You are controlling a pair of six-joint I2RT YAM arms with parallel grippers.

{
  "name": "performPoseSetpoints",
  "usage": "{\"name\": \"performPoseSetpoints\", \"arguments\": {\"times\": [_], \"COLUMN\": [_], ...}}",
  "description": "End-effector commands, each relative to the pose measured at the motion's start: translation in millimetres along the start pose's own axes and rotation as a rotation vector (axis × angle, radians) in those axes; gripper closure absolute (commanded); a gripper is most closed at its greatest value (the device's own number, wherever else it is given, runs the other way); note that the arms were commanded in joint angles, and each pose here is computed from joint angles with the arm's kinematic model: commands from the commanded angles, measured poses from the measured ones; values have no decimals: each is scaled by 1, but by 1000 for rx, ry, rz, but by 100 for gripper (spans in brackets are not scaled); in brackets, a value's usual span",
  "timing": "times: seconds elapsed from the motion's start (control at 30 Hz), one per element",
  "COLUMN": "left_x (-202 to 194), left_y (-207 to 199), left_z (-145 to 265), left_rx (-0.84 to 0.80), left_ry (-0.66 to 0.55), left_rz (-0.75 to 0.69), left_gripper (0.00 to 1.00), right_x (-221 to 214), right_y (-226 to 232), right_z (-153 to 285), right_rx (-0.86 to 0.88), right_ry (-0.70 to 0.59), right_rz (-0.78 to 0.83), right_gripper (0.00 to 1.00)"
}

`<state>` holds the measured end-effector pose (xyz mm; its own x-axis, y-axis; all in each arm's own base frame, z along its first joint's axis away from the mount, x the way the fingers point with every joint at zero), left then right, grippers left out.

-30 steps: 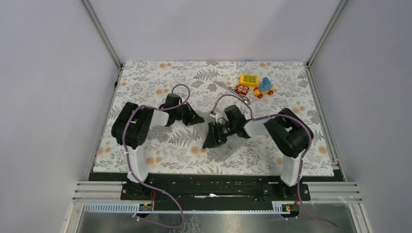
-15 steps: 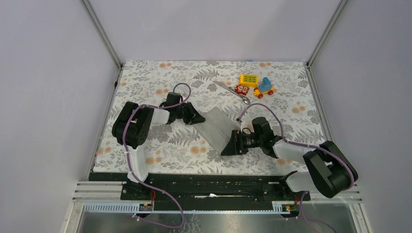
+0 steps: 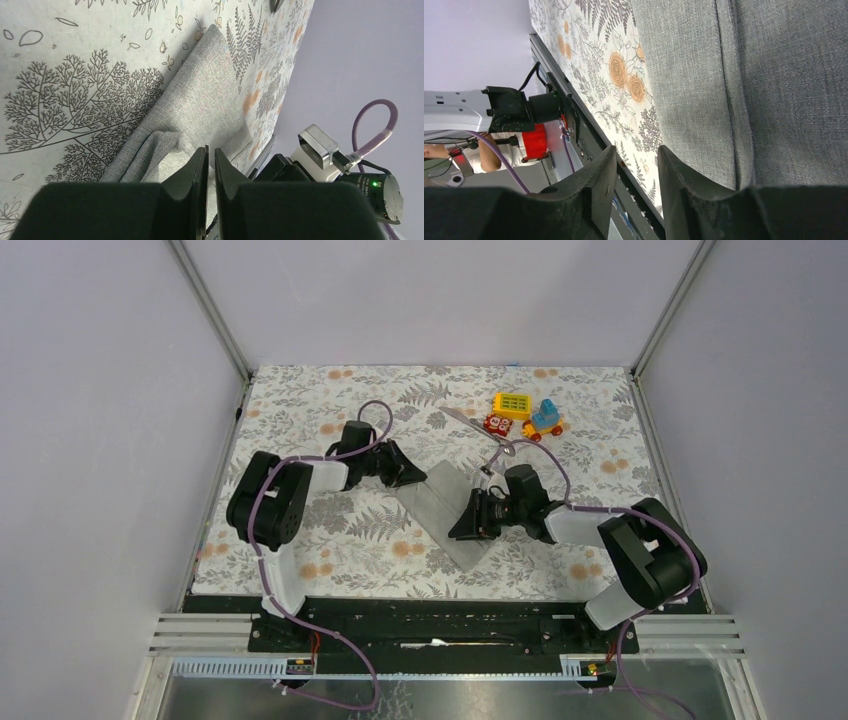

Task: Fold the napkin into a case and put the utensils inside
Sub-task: Rotate the 2/3-rectangle-folded napkin at the center of the board.

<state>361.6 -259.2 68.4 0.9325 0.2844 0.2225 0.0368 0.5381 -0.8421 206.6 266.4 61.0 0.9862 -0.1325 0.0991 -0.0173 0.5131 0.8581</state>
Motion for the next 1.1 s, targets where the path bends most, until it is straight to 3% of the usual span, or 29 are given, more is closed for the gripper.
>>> {"name": "performPoseSetpoints", "arguments": {"times": [0.0, 0.43, 0.57, 0.8, 0.9, 1.07], "left_x": [2, 18, 17, 21, 19, 3], "left_y": [-6, 36, 13, -42, -59, -70], "left_z": [-5, -37, -26, 14, 31, 58], "left_rx": [-54, 12, -8, -32, -40, -13], "left_ry": [1, 13, 12, -17, -25, 4], "left_rz": [-22, 10, -38, -155, -211, -286], "left_gripper": [87, 92, 84, 62, 53, 48], "right_x": [16, 18, 22, 39, 43, 37], "right_y": [21, -31, -47, -9, -19, -41], "right_z": [0, 19, 26, 41, 36, 24], "right_rx": [64, -135, -311, -286, -323, -360], "right_ry": [-38, -113, -106, -148, -124, -108], "right_rz": [32, 36, 98, 168, 161, 130], "right_gripper": [58, 58, 56, 41, 47, 59]}}
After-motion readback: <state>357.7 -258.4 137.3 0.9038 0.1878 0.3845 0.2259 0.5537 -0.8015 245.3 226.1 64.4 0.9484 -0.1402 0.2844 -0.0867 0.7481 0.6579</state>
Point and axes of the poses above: each gripper's point midway between its finger pads, its own z axis back along the fingers, its own y axis along the line the jaws close on, x = y × z, the point moved 1 cm from there along z, back along the fingers, and after that the axes turned 10 degrees about -z, right-handed, at the moved point
